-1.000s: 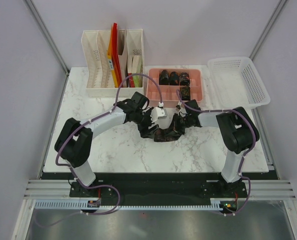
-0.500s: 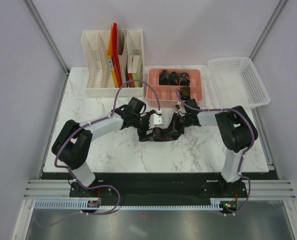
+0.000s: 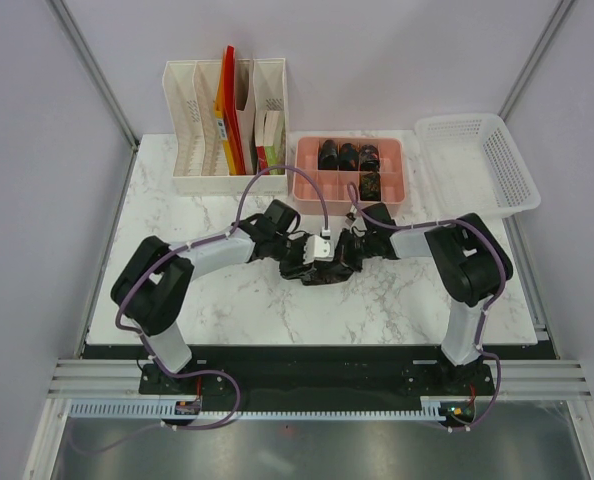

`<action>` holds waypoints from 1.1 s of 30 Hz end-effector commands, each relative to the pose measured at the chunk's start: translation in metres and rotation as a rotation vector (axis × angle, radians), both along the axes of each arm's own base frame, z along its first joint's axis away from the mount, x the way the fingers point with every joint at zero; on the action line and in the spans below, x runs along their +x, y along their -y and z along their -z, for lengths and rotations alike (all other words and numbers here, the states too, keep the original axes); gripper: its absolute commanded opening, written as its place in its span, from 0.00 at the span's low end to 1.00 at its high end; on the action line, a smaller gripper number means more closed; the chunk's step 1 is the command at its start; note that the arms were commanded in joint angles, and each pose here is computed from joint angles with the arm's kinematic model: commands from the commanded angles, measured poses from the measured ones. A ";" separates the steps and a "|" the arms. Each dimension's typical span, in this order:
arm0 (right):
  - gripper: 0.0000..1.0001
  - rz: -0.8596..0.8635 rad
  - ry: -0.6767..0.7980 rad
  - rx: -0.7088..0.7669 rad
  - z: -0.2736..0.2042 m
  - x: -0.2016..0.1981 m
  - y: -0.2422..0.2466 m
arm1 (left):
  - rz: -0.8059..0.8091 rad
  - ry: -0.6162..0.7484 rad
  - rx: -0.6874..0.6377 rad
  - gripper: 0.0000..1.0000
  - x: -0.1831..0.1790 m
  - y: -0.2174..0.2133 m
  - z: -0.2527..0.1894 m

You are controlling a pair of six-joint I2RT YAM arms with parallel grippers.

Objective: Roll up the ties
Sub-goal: Roll the tie at the center of the board.

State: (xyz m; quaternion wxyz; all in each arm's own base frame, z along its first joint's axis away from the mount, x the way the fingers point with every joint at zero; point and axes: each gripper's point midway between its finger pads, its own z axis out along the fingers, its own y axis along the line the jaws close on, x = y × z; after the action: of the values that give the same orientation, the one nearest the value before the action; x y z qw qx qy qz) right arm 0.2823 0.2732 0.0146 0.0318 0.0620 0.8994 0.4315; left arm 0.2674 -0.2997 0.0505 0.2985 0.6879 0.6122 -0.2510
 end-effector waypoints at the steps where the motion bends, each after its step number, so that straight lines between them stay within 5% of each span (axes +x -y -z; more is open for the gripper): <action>1: 0.00 0.069 -0.067 -0.130 0.050 -0.023 0.003 | -0.040 -0.029 0.004 0.45 -0.007 0.005 -0.025; 15: 0.00 0.091 -0.101 -0.037 0.039 -0.028 -0.015 | -0.172 -0.200 0.204 0.42 -0.001 0.020 0.013; 24: 0.18 0.062 -0.046 -0.014 0.016 -0.011 -0.006 | -0.141 -0.352 0.393 0.39 -0.026 -0.003 0.057; 33: 0.19 0.066 -0.021 0.017 -0.002 -0.004 0.013 | -0.131 -0.406 0.492 0.37 -0.034 -0.016 0.077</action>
State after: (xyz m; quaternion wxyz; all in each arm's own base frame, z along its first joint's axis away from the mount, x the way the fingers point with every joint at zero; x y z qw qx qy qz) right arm 0.2792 0.2741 0.0152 0.0263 0.0975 0.8848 0.4549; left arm 0.2599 -0.3046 0.0334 0.1037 0.6306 0.7340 -0.2298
